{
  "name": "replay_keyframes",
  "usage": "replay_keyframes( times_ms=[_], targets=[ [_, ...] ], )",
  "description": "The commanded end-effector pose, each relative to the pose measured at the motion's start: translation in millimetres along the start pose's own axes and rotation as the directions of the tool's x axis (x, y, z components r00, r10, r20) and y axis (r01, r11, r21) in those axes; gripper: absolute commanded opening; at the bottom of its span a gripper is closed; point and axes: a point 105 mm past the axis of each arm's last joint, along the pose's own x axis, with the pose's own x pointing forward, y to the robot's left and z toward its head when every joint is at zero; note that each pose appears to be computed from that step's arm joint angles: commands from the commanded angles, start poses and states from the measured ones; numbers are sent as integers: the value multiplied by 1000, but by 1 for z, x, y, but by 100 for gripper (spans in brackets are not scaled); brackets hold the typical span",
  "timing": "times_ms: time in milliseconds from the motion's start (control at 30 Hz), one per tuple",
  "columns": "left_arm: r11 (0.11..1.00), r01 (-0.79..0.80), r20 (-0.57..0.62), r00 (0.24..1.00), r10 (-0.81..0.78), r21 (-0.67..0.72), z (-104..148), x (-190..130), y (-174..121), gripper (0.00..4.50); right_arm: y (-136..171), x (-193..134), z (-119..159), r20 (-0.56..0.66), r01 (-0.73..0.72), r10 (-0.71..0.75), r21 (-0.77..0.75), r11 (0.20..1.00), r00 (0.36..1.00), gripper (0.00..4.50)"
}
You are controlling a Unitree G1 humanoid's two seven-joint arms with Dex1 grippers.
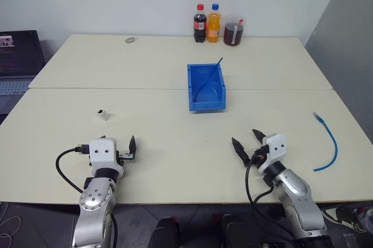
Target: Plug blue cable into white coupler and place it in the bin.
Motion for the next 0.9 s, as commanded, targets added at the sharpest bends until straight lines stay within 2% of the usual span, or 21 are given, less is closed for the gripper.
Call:
replay_keyframes(
  times_ms=[33, 467, 567, 667, 900],
  targets=[
    [1000, 11, 69, 998, -11, 8, 14, -4, 0, 450, 0, 1, 10, 39, -9, 10, -24, 1000, 999, 446],
    [995, 94, 58, 994, -97, 39, 4, -15, -2, 450, 1, 2, 9, 36, -9, 10, -26, 1000, 999, 446],
    [993, 119, 44, 992, -118, -18, 0, -18, -2, 450, 0, 1, 10, 36, -7, 8, -28, 1000, 999, 446],
    [971, 229, 69, 972, -224, -64, 3, -24, -12, 450, 0, 1, 10, 36, -5, 6, -31, 1000, 999, 446],
    [906, 423, 84, 904, -420, -24, 9, -28, -28, 450, -2, 0, 12, 44, 10, -8, -34, 999, 999, 446]
  ],
)
